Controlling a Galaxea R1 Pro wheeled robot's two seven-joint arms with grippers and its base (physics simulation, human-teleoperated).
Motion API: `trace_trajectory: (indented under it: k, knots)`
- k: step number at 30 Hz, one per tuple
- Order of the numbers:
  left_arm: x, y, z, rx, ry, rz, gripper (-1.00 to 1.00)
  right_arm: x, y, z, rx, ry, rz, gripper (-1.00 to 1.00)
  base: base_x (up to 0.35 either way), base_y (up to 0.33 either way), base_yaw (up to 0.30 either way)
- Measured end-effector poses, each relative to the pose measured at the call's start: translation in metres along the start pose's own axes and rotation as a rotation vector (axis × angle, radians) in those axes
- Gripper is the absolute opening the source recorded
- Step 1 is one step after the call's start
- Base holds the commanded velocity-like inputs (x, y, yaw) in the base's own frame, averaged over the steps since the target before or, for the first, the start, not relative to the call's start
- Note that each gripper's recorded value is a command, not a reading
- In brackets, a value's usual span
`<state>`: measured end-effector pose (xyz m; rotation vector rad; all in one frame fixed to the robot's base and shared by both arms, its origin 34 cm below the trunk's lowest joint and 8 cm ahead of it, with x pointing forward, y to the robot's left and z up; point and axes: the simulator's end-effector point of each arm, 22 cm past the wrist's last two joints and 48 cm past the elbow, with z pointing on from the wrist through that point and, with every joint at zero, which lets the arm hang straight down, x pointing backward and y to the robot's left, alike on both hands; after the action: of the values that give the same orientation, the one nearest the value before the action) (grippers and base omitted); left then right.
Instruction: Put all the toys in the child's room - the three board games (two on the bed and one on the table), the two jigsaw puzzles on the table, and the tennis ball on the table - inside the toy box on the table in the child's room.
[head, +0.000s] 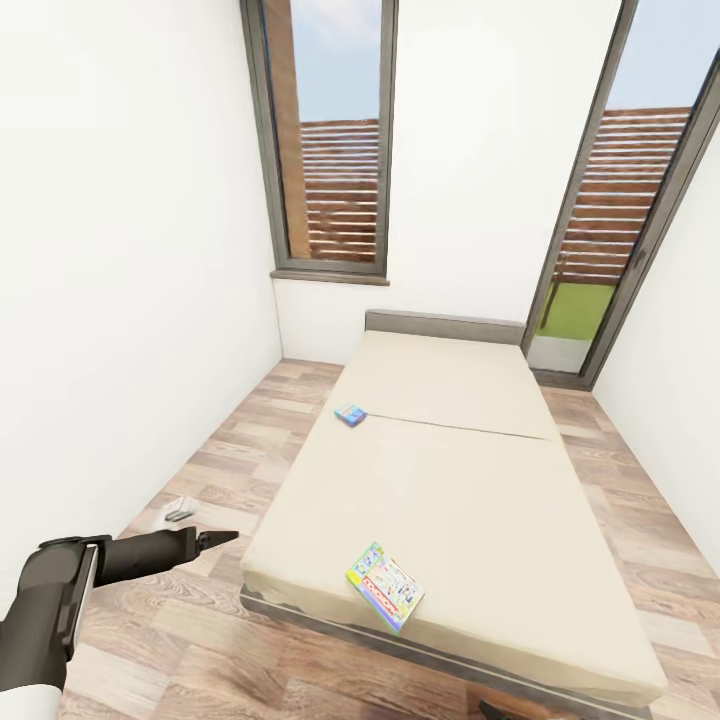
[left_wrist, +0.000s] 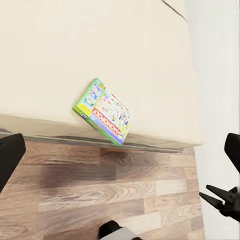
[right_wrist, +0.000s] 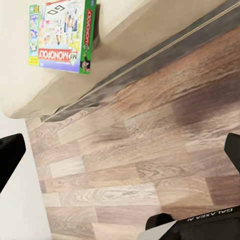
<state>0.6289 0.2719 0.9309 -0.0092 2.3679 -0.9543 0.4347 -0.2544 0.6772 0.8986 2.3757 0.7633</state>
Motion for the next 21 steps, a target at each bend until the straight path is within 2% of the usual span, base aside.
trace_trajectory:
  k: [7, 21]
  knots:
    - [-0.0014, -0.0058, -0.0011, 0.021, -0.004, 0.005, 1.0, -0.0013, 0.002, -0.0001, -0.006, -0.004, 0.001, 1.0, -0.069, 0.068, -0.135]
    - [-0.0057, -0.0102, -0.0055, 0.027, -0.015, 0.015, 1.0, -0.004, 0.0072, -0.0004, -0.017, -0.009, -0.006, 1.0, -0.186, 0.188, -0.226]
